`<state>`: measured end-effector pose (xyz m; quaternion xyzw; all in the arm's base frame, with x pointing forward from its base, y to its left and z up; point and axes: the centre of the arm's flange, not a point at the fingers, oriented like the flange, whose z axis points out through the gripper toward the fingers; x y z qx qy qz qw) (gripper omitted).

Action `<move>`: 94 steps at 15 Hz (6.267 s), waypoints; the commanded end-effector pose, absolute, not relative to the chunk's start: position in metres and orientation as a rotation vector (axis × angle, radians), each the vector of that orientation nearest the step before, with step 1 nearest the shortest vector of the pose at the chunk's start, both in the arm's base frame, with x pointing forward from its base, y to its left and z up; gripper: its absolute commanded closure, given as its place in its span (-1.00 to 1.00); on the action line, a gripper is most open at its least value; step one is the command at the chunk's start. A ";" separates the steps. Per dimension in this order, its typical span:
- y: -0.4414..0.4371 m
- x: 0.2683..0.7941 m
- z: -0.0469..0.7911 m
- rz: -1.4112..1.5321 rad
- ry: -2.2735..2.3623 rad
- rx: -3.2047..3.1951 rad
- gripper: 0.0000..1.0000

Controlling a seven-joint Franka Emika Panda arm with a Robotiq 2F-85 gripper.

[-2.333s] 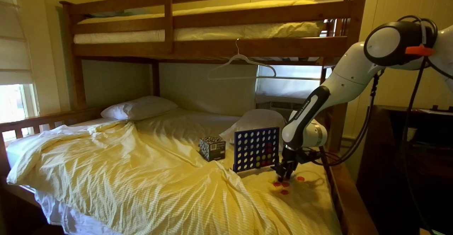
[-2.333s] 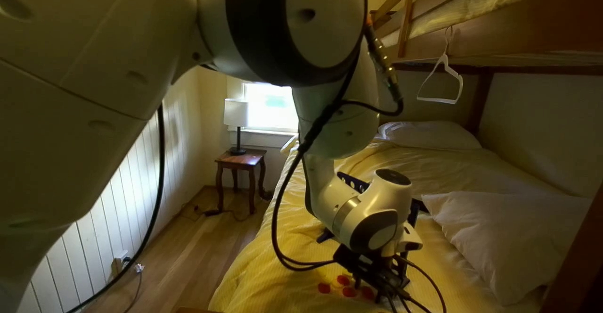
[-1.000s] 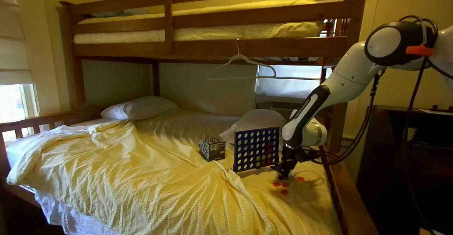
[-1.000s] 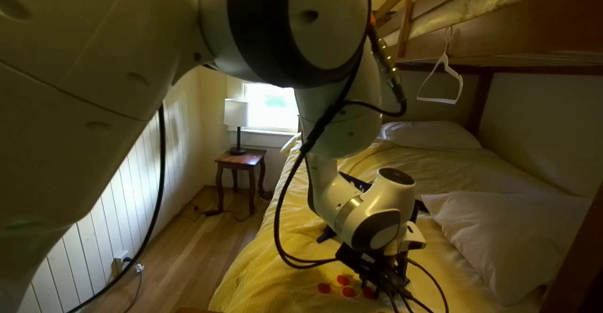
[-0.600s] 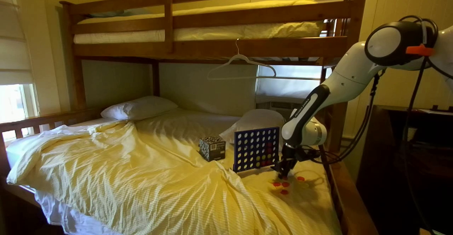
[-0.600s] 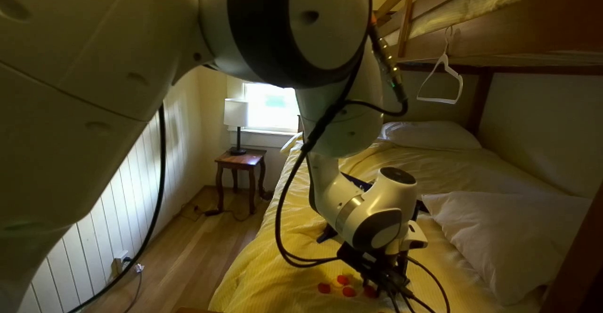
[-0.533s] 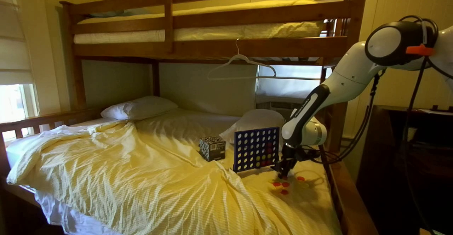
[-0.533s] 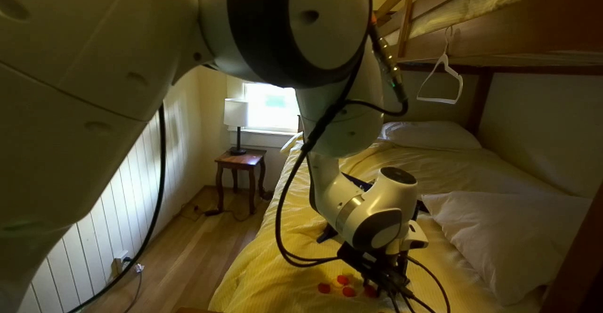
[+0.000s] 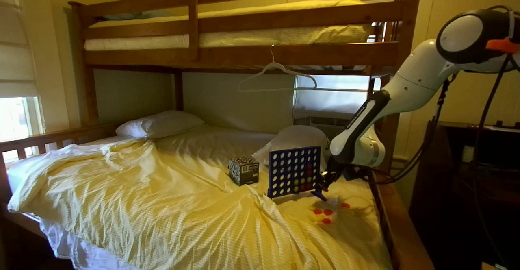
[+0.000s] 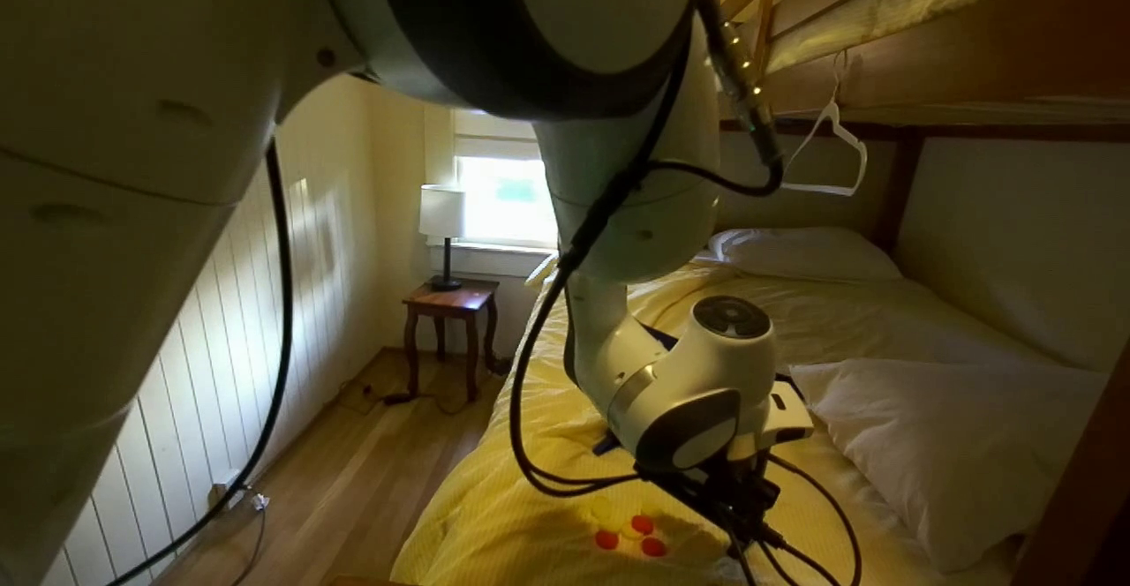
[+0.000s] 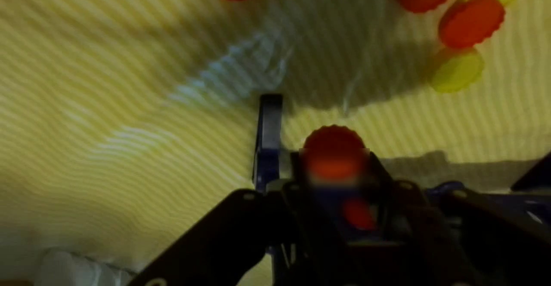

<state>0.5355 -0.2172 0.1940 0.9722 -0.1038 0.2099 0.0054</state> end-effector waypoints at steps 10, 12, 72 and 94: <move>-0.216 0.451 0.276 1.307 -0.324 2.792 0.81; -0.219 0.445 0.283 1.388 -0.367 2.734 0.81; -0.192 0.523 0.280 1.877 -0.737 2.150 0.81; -0.182 0.519 0.261 1.879 -0.627 2.149 0.81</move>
